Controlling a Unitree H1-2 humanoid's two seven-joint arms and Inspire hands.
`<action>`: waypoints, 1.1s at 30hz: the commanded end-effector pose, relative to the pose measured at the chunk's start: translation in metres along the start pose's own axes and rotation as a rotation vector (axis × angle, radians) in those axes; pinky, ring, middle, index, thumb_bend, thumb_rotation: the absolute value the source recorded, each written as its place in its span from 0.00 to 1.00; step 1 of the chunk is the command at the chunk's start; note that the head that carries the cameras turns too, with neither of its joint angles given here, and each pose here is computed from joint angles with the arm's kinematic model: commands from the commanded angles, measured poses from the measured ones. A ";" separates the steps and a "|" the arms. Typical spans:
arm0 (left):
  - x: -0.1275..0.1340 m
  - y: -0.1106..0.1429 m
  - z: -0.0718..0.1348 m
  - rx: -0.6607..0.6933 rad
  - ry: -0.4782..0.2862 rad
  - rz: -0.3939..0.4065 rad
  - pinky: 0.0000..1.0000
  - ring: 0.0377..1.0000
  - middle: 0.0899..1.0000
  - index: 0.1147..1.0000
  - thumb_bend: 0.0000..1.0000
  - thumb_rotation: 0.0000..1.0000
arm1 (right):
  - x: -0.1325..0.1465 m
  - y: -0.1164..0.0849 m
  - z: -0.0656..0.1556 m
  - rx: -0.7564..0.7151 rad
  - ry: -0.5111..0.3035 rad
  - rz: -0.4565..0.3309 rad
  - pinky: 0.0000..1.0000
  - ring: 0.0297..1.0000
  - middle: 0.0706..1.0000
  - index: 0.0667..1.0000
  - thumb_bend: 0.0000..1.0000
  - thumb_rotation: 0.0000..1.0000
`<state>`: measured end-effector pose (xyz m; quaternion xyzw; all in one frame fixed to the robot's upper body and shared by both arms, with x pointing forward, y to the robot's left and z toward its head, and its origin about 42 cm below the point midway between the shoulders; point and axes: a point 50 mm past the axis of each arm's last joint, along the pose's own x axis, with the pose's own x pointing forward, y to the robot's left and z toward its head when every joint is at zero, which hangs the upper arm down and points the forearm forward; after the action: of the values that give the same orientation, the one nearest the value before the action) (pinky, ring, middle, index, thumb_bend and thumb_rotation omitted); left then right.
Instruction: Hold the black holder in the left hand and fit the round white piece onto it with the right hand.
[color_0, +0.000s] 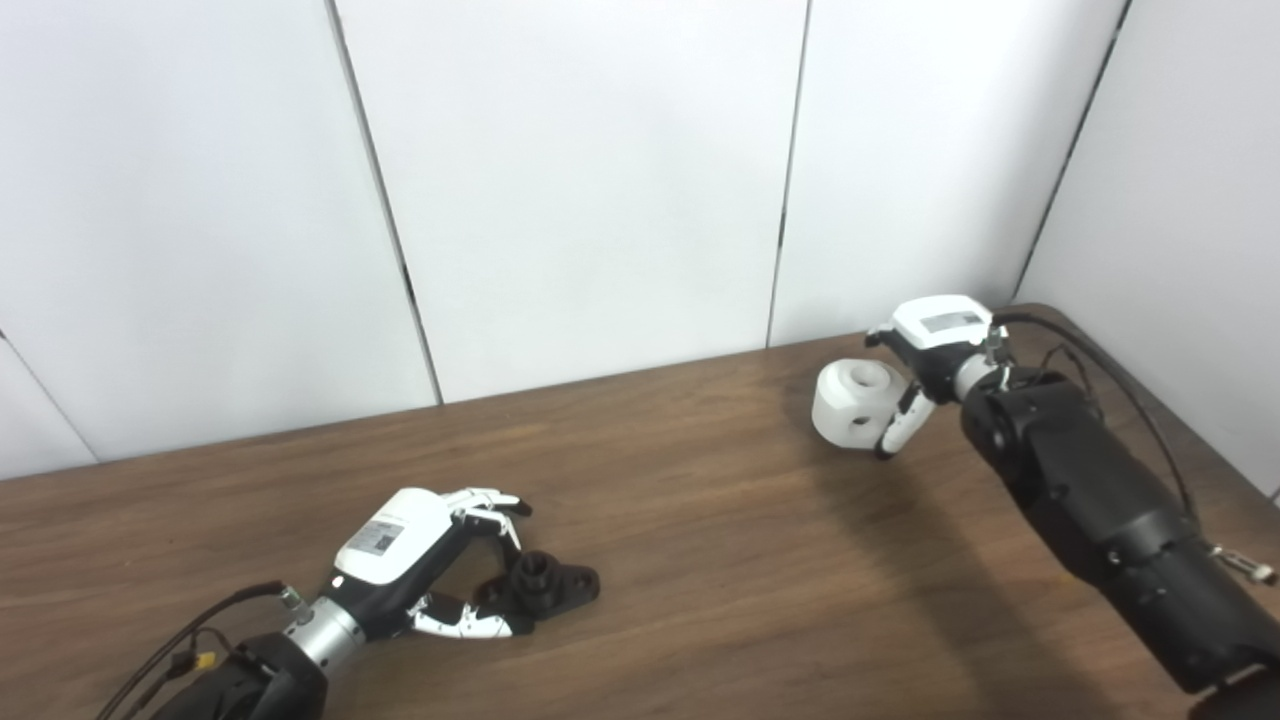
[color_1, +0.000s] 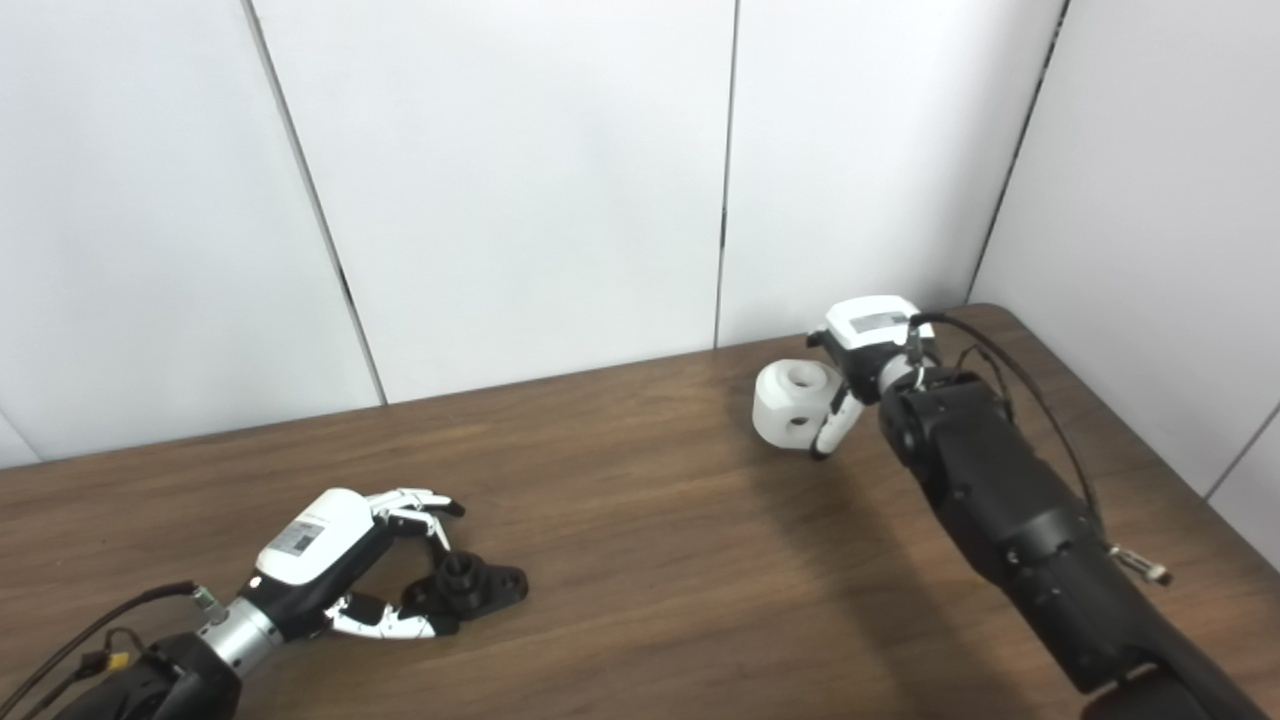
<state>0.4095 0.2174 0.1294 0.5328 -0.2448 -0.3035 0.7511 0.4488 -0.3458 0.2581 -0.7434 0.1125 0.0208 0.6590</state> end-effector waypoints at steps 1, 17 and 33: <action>-0.031 -0.019 -0.016 0.044 0.071 -0.161 0.71 0.82 0.79 0.42 0.52 0.05 | 0.003 -0.034 -0.005 0.003 0.004 -0.108 0.86 0.89 0.91 0.84 0.94 0.33; -0.033 -0.012 -0.011 0.035 0.071 -0.157 0.69 0.81 0.78 0.42 0.52 0.05 | 0.004 -0.025 -0.001 0.002 -0.033 -0.150 0.79 0.82 0.79 0.48 0.58 0.16; -0.032 -0.015 -0.006 0.038 0.057 -0.143 0.67 0.79 0.77 0.42 0.52 0.05 | -0.002 -0.023 -0.011 -0.010 -0.068 -0.247 0.74 0.76 0.69 0.45 0.52 0.14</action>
<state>0.4005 0.2229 0.1364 0.5383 -0.2403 -0.3069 0.7472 0.4447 -0.3490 0.2453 -0.7476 0.0434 0.0023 0.6627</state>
